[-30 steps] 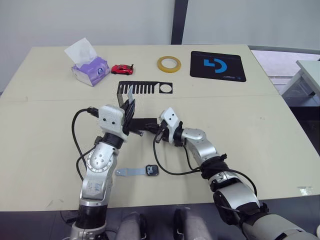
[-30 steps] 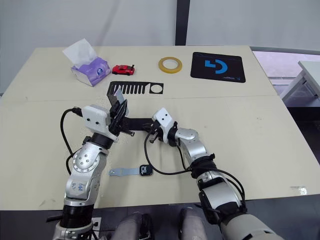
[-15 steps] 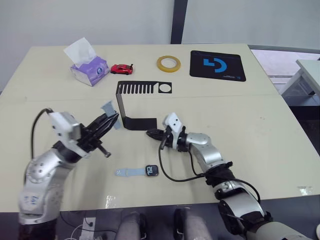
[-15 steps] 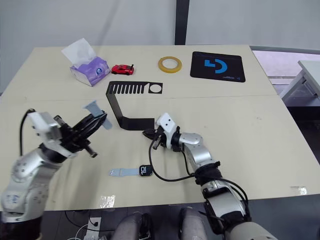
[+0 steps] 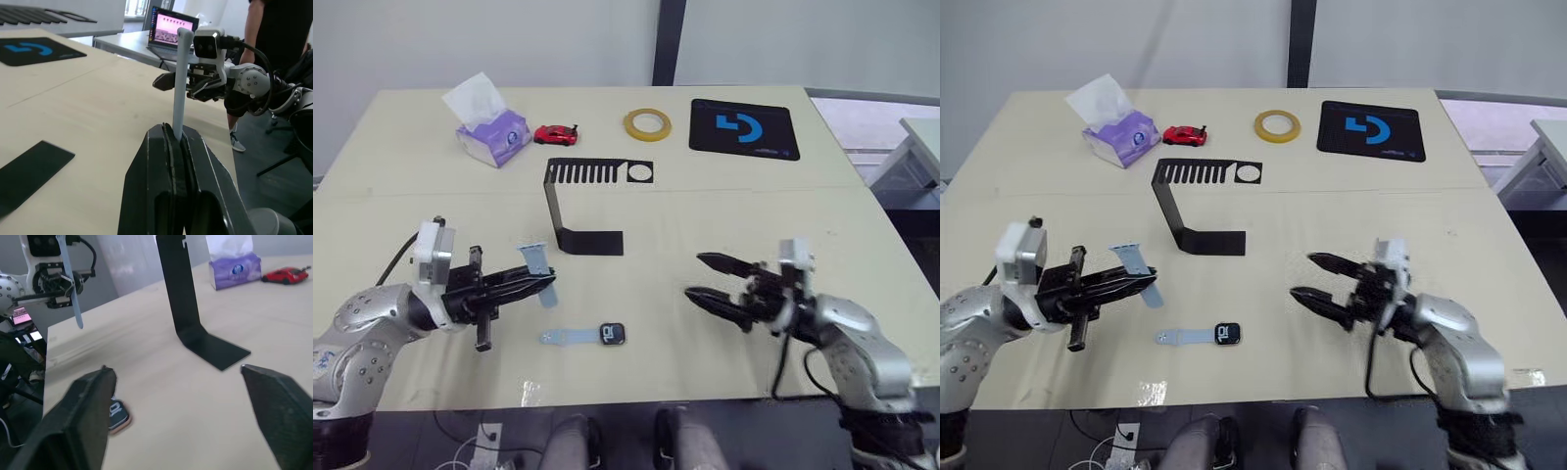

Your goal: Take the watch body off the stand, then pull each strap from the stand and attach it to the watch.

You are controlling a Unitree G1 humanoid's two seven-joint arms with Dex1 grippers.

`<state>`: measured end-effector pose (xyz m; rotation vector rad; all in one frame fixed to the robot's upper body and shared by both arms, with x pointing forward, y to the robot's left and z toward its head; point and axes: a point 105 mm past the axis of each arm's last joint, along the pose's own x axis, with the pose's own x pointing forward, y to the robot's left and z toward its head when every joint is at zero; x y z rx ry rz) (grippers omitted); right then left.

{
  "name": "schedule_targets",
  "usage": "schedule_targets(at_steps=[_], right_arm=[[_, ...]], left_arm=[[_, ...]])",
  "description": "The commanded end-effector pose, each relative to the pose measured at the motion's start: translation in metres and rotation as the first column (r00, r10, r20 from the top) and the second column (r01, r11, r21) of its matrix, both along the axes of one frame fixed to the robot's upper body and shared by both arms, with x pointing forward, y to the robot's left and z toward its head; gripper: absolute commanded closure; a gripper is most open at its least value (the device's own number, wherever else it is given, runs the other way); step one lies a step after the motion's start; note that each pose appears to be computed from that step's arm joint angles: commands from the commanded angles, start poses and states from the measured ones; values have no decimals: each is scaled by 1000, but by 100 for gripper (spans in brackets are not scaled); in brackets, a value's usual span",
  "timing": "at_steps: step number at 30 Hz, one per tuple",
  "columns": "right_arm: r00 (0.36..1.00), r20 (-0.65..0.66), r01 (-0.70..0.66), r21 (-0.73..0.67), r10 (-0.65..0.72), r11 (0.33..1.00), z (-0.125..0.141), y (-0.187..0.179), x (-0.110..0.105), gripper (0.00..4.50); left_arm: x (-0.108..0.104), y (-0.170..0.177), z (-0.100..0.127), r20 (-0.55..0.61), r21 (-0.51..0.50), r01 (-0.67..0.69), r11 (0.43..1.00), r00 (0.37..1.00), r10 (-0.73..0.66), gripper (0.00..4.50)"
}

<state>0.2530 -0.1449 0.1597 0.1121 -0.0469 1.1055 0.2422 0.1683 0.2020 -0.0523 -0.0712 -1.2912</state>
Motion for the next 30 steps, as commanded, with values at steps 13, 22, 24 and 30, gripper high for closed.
schedule_targets(at_steps=[13,22,24,30], right_arm=[[967,-119,-186,284,227,941,55,76,-32,6],[957,-128,-216,287,261,933,60,94,-25,6],[956,-132,-217,289,264,932,59,97,-24,58],[951,-122,-228,343,284,911,64,102,-23,238]], left_arm=[[12,-84,-1,-74,-90,255,963,962,-262,450],[7,-98,-5,-111,-134,280,951,949,-295,450],[5,-99,-5,-114,-141,279,950,949,-296,450],[3,-101,-3,-116,-158,284,946,946,-303,450]])
